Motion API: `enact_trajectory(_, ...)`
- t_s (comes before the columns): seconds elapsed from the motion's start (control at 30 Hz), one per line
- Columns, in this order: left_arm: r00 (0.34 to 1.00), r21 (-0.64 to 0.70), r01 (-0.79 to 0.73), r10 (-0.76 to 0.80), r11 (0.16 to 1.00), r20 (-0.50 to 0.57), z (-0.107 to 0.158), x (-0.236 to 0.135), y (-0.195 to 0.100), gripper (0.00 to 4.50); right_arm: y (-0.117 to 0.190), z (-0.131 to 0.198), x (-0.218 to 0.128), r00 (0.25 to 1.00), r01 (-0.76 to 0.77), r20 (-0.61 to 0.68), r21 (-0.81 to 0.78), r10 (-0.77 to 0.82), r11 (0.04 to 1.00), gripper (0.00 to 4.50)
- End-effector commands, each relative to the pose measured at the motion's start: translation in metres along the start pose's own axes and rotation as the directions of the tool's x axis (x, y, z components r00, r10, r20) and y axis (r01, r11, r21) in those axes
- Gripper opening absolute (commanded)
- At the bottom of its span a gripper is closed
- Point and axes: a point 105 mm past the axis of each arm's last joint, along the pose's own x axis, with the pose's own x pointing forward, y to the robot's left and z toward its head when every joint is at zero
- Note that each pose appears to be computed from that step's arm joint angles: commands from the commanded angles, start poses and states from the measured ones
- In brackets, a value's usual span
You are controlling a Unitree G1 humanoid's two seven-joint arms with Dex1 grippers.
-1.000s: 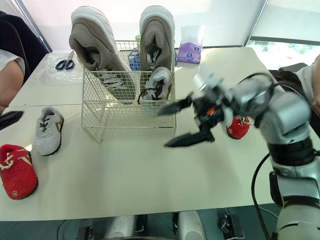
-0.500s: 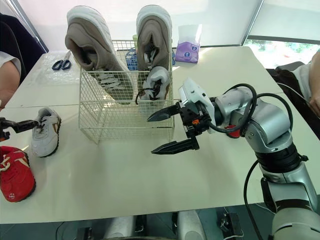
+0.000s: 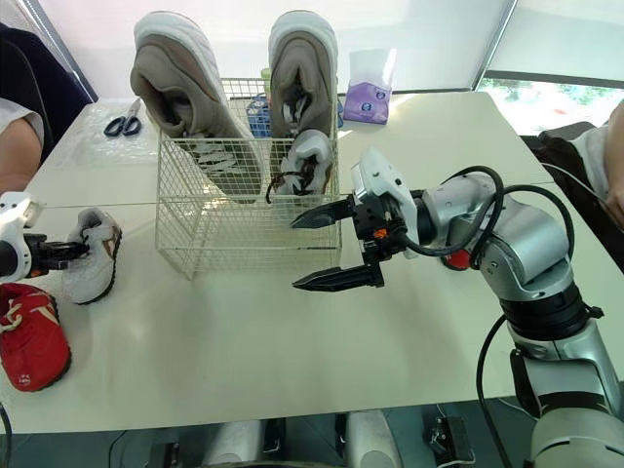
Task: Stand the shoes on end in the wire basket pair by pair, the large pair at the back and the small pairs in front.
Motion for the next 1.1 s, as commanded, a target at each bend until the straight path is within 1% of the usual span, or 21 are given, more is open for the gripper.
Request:
enact_trajectory(0.03, 0.997, 0.006, -0.03, 0.03, 1.0, 0.071, 0.018, -0.008, 0.004, 0.04, -0.003, 0.011, -0.008, 0.999, 0.037, 0.012, -0.048, -0.037, 0.998, 4.5)
enact_trajectory(0.17, 0.977, -0.057, -0.086, 0.095, 0.995, 0.193, 0.044, -0.023, 0.013, 0.04, -0.007, 0.012, -0.011, 0.998, 0.057, 0.012, -0.051, -0.056, 0.997, 4.5)
enact_trajectory(0.23, 0.956, -0.078, -0.108, 0.125, 0.991, 0.266, 0.059, -0.033, 0.015, 0.04, -0.009, 0.013, -0.013, 0.998, 0.067, 0.013, -0.053, -0.067, 0.996, 4.5)
enact_trajectory(0.27, 0.929, -0.085, -0.133, 0.154, 0.987, 0.336, 0.072, -0.041, 0.017, 0.04, -0.011, 0.014, -0.015, 0.997, 0.076, 0.016, -0.053, -0.075, 0.996, 4.5)
enact_trajectory(0.3, 0.887, -0.093, -0.145, 0.172, 0.985, 0.429, 0.089, -0.052, 0.015, 0.04, -0.013, 0.016, -0.017, 0.996, 0.09, 0.022, -0.053, -0.089, 0.994, 4.5)
enact_trajectory(0.33, 0.842, -0.1, -0.145, 0.175, 0.984, 0.51, 0.104, -0.063, 0.012, 0.04, -0.015, 0.018, -0.02, 0.994, 0.103, 0.029, -0.052, -0.101, 0.993, 4.5)
enact_trajectory(0.37, 0.754, -0.105, -0.133, 0.17, 0.985, 0.634, 0.125, -0.082, 0.006, 0.04, -0.017, 0.021, -0.023, 0.992, 0.118, 0.04, -0.044, -0.116, 0.992, 4.5)
enact_trajectory(0.4, 0.639, -0.1, -0.146, 0.171, 0.984, 0.75, 0.145, -0.106, -0.003, 0.04, -0.018, 0.025, -0.028, 0.99, 0.131, 0.063, -0.022, -0.129, 0.991, 4.5)
enact_trajectory(0.43, 0.554, -0.092, -0.121, 0.144, 0.988, 0.82, 0.156, -0.127, -0.013, 0.04, -0.017, 0.029, -0.032, 0.987, 0.134, 0.085, 0.0, -0.133, 0.991, 4.5)
enact_trajectory(0.5, 0.395, 0.001, -0.101, 0.039, 0.995, 0.918, 0.167, -0.163, -0.048, 0.04, -0.012, 0.04, -0.042, 0.98, 0.12, 0.155, 0.06, -0.128, 0.991, 4.5)
enact_trajectory(0.57, 0.282, 0.096, -0.102, -0.063, 0.99, 0.957, 0.169, -0.185, -0.083, 0.04, -0.009, 0.049, -0.048, 0.97, 0.114, 0.205, 0.102, -0.133, 0.988, 4.5)
enact_trajectory(0.6, 0.255, 0.124, -0.098, -0.095, 0.987, 0.962, 0.169, -0.189, -0.098, 0.04, -0.009, 0.051, -0.05, 0.966, 0.119, 0.218, 0.117, -0.142, 0.986, 4.5)
enact_trajectory(0.63, 0.241, 0.158, -0.108, -0.128, 0.982, 0.962, 0.168, -0.191, -0.115, 0.04, -0.01, 0.054, -0.052, 0.96, 0.128, 0.231, 0.141, -0.159, 0.982, 4.5)
enact_trajectory(0.7, 0.206, 0.194, -0.073, -0.175, 0.978, 0.963, 0.166, -0.194, -0.144, 0.04, -0.008, 0.056, -0.055, 0.957, 0.11, 0.244, 0.199, -0.158, 0.974, 4.5)
enact_trajectory(0.77, 0.188, 0.233, -0.076, -0.216, 0.97, 0.958, 0.16, -0.193, -0.166, 0.04, -0.004, 0.05, -0.056, 0.968, 0.101, 0.201, 0.236, -0.151, 0.966, 4.5)
enact_trajectory(0.83, 0.17, 0.23, -0.067, -0.216, 0.971, 0.961, 0.154, -0.189, -0.182, 0.04, -0.008, 0.042, -0.057, 0.973, 0.128, 0.156, 0.25, -0.171, 0.96, 4.5)
enact_trajectory(0.9, 0.164, 0.224, -0.066, -0.211, 0.972, 0.964, 0.147, -0.18, -0.194, 0.04, -0.014, 0.043, -0.057, 0.968, 0.141, 0.17, 0.252, -0.187, 0.957, 4.5)
enact_trajectory(0.97, 0.164, 0.234, -0.084, -0.218, 0.969, 0.962, 0.14, -0.172, -0.205, 0.04, -0.017, 0.044, -0.055, 0.965, 0.139, 0.182, 0.25, -0.188, 0.958, 4.5)
enact_trajectory(1.03, 0.168, 0.219, -0.036, -0.21, 0.975, 0.963, 0.135, -0.161, -0.212, 0.04, -0.02, 0.041, -0.053, 0.965, 0.142, 0.181, 0.248, -0.19, 0.958, 4.5)
enact_trajectory(1.1, 0.183, 0.229, -0.02, -0.222, 0.973, 0.958, 0.13, -0.147, -0.221, 0.04, -0.022, 0.039, -0.052, 0.965, 0.149, 0.174, 0.247, -0.195, 0.958, 4.5)
